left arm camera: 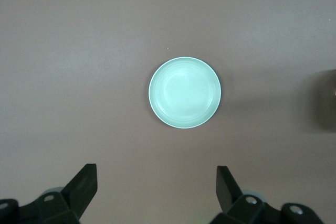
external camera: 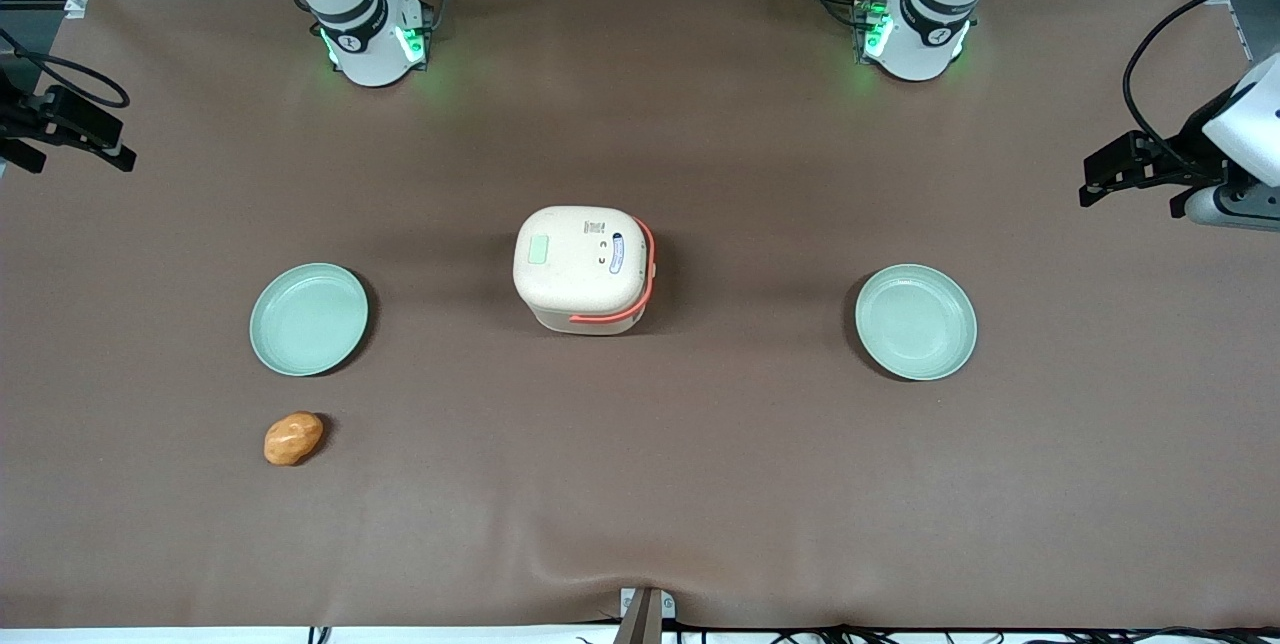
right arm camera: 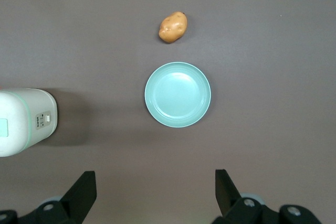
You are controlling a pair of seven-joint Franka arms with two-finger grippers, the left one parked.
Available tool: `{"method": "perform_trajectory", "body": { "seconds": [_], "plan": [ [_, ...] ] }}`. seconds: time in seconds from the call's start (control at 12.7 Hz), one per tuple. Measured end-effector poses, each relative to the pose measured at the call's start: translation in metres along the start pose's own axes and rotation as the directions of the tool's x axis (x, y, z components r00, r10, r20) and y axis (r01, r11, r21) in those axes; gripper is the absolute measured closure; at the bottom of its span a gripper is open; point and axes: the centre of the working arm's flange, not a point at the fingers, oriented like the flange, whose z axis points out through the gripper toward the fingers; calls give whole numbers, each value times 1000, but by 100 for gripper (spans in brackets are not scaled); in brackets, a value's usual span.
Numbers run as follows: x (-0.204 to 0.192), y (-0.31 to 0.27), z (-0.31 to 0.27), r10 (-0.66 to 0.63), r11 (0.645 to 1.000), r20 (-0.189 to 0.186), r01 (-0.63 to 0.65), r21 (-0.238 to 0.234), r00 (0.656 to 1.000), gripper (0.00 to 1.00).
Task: Press rice cooker button with right arm
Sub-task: 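Move the right gripper over the white rice cooker's lid button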
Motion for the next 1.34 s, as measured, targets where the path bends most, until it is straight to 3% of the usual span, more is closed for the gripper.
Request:
{"method": "perform_trajectory", "body": {
  "seconds": [0.55, 0.87, 1.02, 1.34],
  "plan": [
    [2, -5, 7, -10, 1000, 25, 10, 17, 1000, 0],
    [9, -68, 25, -86, 996, 56, 85, 26, 995, 0],
    [12, -111, 39, -113, 994, 72, 112, 19, 991, 8],
    [15, -198, 78, -189, 982, 89, 189, 2, 978, 56]
  ]
}}
